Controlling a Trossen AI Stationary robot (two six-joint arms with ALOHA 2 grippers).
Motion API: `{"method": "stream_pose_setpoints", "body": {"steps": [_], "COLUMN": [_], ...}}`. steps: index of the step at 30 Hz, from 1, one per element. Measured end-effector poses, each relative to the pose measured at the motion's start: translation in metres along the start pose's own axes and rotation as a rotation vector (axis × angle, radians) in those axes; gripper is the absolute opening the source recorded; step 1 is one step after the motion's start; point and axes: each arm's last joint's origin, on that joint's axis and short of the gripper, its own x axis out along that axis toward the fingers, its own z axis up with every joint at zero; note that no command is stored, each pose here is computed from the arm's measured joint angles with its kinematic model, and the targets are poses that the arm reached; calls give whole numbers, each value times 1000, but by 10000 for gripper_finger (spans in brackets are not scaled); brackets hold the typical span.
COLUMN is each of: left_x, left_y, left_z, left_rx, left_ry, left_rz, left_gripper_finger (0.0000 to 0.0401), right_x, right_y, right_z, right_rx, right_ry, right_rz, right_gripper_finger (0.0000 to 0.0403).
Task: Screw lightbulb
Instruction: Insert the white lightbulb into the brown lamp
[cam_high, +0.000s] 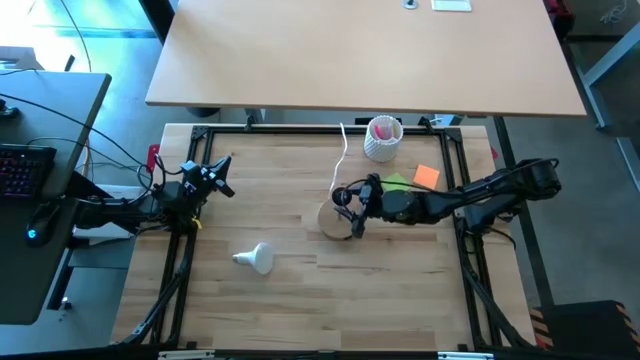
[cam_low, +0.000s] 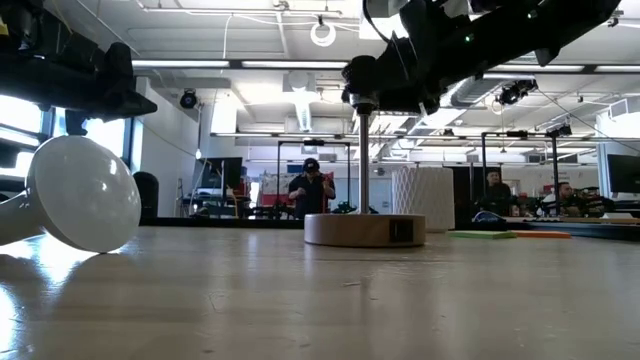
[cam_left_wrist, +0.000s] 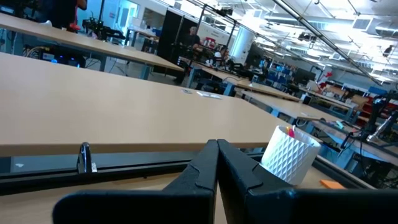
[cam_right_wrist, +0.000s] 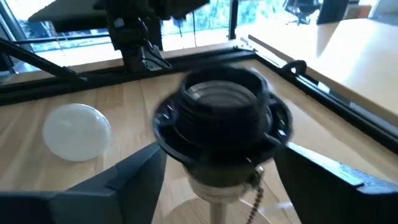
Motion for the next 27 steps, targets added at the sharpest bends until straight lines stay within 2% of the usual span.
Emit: {"method": "stream_pose_setpoints", "body": {"steps": [7,18,22,27], "left_x": [0,0,0,0], "left_y": [0,0,0,0], "left_z": [0,0,0,0], "left_rx": [0,0,0,0], "left_ry": [0,0,0,0], "left_rz": [0,0,0,0], "left_gripper_finger": [1,1,1,1], "right_x": [-2,-7,-6,0], "right_y": [3,6,18,42], "right_z": [10,35,66,107], "right_rx": [-112,-183,-253,-352], "right_ry": [-93,-319,-355,-282], "right_rz": [12,3,-2,38], "right_gripper_finger": [309,309,309,309]}}
